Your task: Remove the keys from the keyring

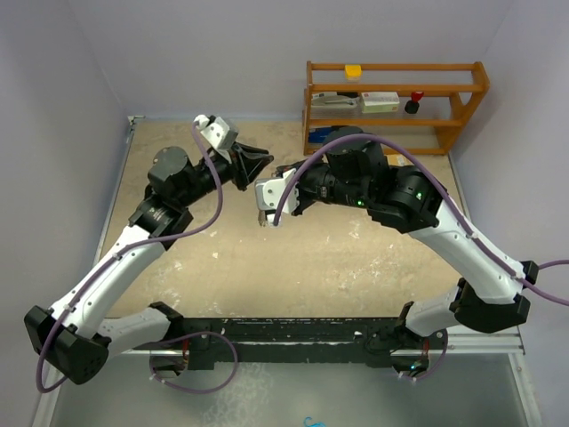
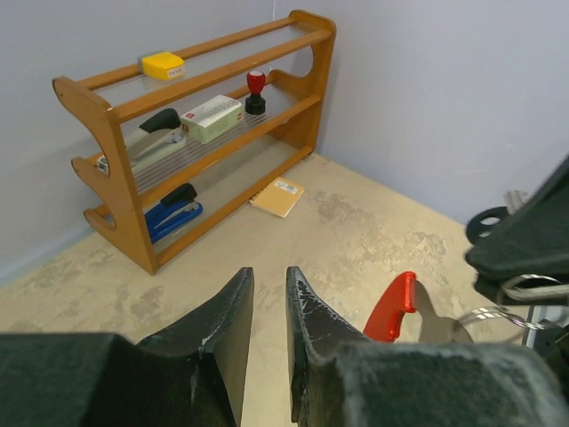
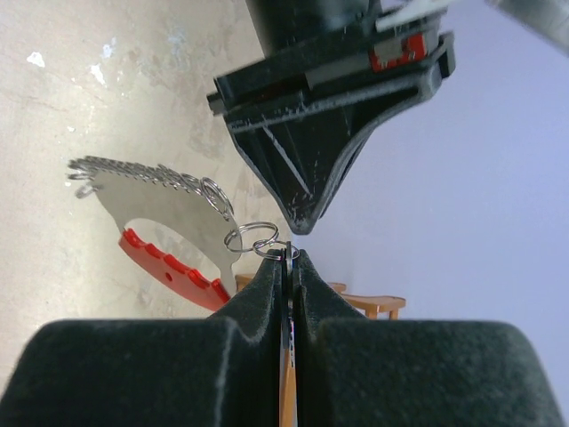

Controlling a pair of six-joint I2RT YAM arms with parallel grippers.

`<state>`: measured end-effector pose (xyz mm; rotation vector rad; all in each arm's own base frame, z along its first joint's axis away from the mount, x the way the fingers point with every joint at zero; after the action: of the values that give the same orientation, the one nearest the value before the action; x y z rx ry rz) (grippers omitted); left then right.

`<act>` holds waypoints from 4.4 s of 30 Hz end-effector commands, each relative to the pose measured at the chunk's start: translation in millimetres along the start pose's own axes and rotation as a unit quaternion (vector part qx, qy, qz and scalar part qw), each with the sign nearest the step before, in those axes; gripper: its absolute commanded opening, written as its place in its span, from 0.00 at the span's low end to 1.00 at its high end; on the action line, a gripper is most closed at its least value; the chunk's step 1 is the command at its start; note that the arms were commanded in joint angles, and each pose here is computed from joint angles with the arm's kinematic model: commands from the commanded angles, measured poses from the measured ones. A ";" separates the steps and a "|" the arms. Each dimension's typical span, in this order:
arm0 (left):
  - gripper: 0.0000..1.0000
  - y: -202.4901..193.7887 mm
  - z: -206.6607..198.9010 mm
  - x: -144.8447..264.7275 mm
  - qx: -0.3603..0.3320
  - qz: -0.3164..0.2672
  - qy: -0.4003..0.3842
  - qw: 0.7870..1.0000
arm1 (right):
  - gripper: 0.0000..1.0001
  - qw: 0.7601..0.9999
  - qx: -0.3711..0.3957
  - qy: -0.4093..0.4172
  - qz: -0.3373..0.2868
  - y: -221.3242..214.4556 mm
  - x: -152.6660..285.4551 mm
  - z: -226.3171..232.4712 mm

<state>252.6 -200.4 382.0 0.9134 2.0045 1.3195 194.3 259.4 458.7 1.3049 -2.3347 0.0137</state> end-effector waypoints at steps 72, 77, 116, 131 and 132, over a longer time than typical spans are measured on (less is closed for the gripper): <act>0.41 46.7 -45.0 52.2 -0.090 -0.028 -0.054 0.994 | 0.00 0.997 0.006 -0.075 0.017 -3.2 11.9 -16.9; 0.42 44.2 -47.0 46.0 -0.079 -0.024 -0.075 0.994 | 0.00 0.997 0.007 -0.075 0.017 -3.2 11.6 -16.2; 0.37 28.1 -50.9 28.1 -0.075 -0.010 -0.160 0.984 | 0.00 0.996 0.004 -0.090 -0.014 4.1 19.5 -20.0; 0.35 25.2 -46.2 25.1 -0.089 -0.010 -0.154 0.984 | 0.00 0.995 0.005 -0.095 -0.024 6.4 21.0 -22.6; 0.35 25.0 -46.5 24.3 -0.087 -0.011 -0.157 0.984 | 0.00 0.995 0.005 -0.095 -0.025 6.8 20.9 -22.6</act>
<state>206.6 -198.1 415.2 0.9854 1.6620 1.2424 195.7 256.9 460.8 1.3208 -2.4033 -0.0290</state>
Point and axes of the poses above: each gripper's point midway between its finger pads, its own x axis back along the fingers, its own z axis along the line the jaws close on, y = z × x, the point moved 7 cm from there along x, back along the fingers, and after that the axes turned 15 degrees about x, right-handed, at the moved point
